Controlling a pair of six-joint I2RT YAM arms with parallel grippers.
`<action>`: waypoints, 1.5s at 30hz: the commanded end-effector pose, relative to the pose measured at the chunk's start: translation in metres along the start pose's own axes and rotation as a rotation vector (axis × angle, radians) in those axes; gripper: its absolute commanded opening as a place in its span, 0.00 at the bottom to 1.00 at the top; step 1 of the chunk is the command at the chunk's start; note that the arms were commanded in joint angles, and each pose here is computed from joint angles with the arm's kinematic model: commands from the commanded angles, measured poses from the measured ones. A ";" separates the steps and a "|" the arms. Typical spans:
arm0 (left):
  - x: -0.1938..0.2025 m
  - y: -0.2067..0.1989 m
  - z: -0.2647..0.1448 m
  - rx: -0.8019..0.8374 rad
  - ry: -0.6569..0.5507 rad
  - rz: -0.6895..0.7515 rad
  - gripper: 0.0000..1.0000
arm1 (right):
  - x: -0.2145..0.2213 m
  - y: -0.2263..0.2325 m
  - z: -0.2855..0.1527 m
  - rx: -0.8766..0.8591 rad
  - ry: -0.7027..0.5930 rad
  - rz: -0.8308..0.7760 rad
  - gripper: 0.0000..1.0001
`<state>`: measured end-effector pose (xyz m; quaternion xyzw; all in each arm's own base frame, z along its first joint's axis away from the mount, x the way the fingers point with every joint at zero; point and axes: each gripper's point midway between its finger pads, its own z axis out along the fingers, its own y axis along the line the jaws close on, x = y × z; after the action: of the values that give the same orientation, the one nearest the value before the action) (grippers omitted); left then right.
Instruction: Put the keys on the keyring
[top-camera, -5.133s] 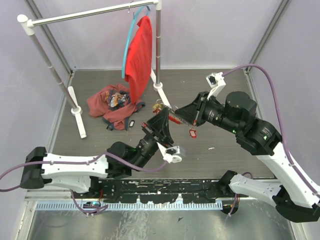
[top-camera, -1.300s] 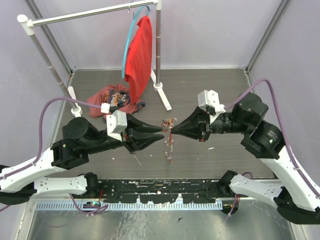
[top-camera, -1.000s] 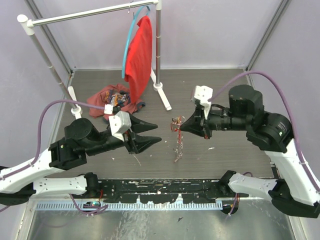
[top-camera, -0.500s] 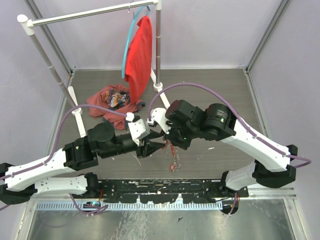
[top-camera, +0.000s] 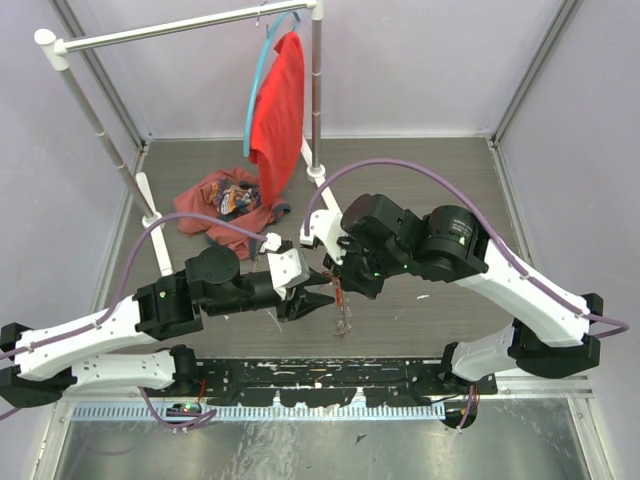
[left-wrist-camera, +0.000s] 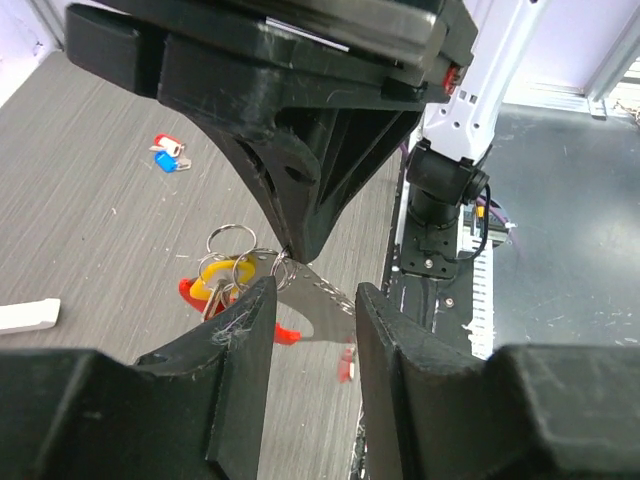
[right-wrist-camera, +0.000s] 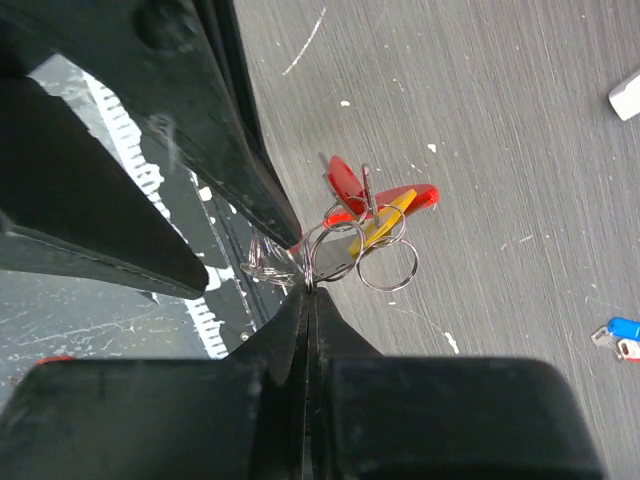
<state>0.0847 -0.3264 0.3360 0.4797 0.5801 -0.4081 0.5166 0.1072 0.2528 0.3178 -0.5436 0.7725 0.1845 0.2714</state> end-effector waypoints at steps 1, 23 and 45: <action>-0.008 -0.005 0.002 0.040 -0.021 0.036 0.44 | -0.027 0.012 -0.021 -0.060 -0.164 -0.023 0.01; -0.021 0.010 -0.008 -0.055 -0.089 0.031 0.42 | -0.027 0.024 -0.021 -0.124 -0.193 -0.051 0.01; -0.017 -0.005 0.005 0.040 -0.049 0.036 0.19 | -0.035 0.025 -0.027 -0.127 -0.249 -0.061 0.01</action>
<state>0.0832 -0.3319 0.3337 0.4935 0.5688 -0.4084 0.5159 0.0871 0.2617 0.3389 -0.5585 0.7305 0.2602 0.2946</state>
